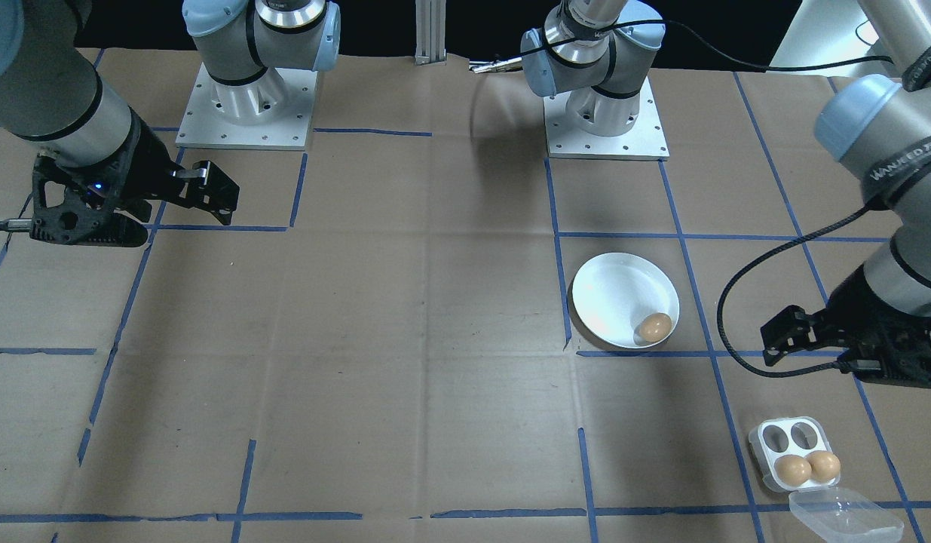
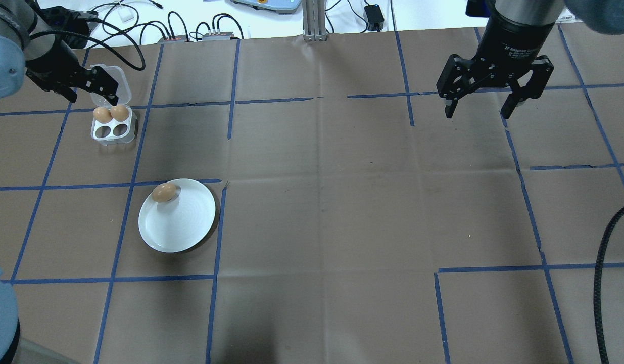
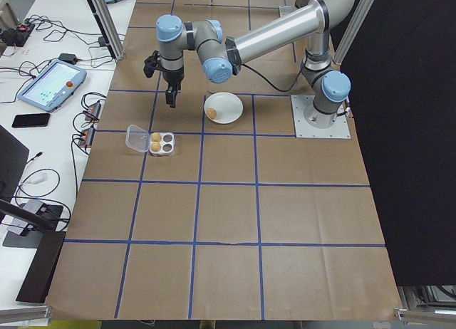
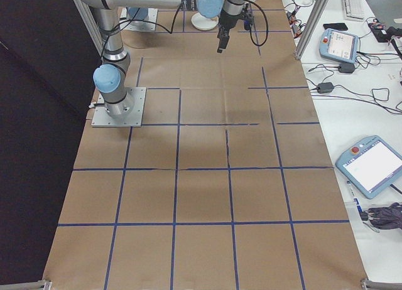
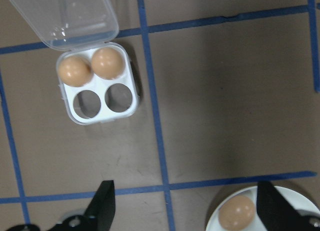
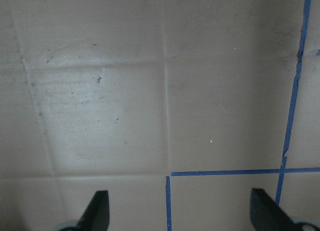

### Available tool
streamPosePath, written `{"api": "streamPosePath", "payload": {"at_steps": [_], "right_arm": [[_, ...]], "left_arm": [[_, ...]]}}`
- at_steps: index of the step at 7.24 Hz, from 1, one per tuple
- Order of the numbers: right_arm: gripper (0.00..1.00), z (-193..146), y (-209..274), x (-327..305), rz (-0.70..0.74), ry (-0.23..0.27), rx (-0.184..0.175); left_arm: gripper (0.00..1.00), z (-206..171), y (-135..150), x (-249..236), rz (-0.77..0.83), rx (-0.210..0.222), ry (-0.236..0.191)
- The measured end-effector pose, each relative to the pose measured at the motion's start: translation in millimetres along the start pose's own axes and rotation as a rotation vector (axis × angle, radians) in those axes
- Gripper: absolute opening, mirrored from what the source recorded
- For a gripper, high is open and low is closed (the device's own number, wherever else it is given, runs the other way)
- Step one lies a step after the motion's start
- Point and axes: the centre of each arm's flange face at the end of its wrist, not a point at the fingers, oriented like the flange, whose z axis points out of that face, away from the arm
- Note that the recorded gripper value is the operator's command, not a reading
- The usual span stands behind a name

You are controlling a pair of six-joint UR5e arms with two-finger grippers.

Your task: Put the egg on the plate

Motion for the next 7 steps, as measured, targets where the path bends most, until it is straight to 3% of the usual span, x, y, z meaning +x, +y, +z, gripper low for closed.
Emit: {"api": "streamPosePath", "payload": {"at_steps": [5,7], "right_arm": [[1.0,0.0,0.0,0.0,0.0,0.0,0.0],[1.0,0.0,0.0,0.0,0.0,0.0,0.0]], "left_arm": [[1.0,18.9,-49.3,-44.4,0.564,0.015,-0.025],[1.0,37.9,-67.6,-59.4,0.73,-0.029,-0.013]]}}
